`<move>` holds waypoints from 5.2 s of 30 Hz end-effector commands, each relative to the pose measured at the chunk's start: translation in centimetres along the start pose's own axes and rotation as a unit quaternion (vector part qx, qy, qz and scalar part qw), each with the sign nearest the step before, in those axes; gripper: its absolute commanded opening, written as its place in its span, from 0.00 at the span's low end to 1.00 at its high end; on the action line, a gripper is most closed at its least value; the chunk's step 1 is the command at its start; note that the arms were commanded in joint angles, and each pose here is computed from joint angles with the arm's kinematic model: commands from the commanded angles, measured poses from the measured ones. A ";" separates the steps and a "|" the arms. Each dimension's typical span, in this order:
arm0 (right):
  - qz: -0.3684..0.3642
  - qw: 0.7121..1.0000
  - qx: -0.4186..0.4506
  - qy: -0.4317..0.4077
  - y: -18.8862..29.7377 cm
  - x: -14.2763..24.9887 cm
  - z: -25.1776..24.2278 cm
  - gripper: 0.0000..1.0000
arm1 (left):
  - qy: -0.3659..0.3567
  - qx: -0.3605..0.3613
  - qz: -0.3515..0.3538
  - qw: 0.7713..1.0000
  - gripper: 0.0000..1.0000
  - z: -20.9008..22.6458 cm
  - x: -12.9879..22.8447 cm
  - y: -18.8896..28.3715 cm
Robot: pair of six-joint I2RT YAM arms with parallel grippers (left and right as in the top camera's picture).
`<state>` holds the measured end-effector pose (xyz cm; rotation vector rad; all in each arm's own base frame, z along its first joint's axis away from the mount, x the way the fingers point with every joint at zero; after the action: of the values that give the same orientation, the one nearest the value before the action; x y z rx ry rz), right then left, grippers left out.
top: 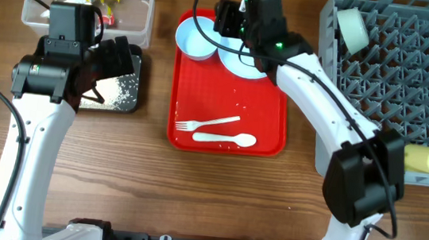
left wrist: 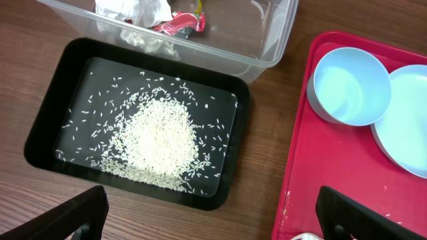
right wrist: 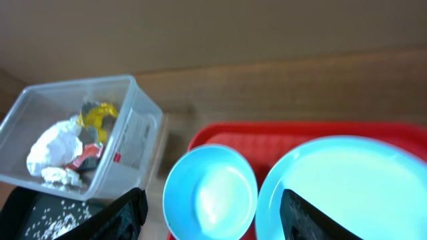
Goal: Sort waste into correct bins and load items into the dishwasher rack
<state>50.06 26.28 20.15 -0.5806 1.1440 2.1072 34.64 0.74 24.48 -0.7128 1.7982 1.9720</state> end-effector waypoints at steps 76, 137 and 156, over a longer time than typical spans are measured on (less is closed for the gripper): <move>0.024 0.680 0.698 0.224 23.6 -10.1 -27.0 0.04 | 0.008 -0.002 -0.002 1.000 1.00 0.2 -0.1 0.0; 0.048 0.560 0.735 0.379 15.2 -4.3 -24.0 0.04 | 0.008 -0.002 -0.002 1.000 1.00 0.2 -0.1 0.0; 0.084 0.652 0.655 0.372 12.6 -0.5 -23.5 0.72 | 0.008 -0.002 -0.002 1.000 1.00 0.2 -0.1 0.0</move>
<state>42.70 0.70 16.16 -0.5637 2.8177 0.4908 34.64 0.74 24.48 -0.7128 1.7982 1.9720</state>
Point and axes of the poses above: each gripper's point midway between its finger pads, its own y axis back along the fingers, its own z axis along the line the jaws close on, x = y × z, the point moved 2 cm from there along y, back along the fingers, and after that the axes turned 12 degrees about -y, right-handed, at the moved point
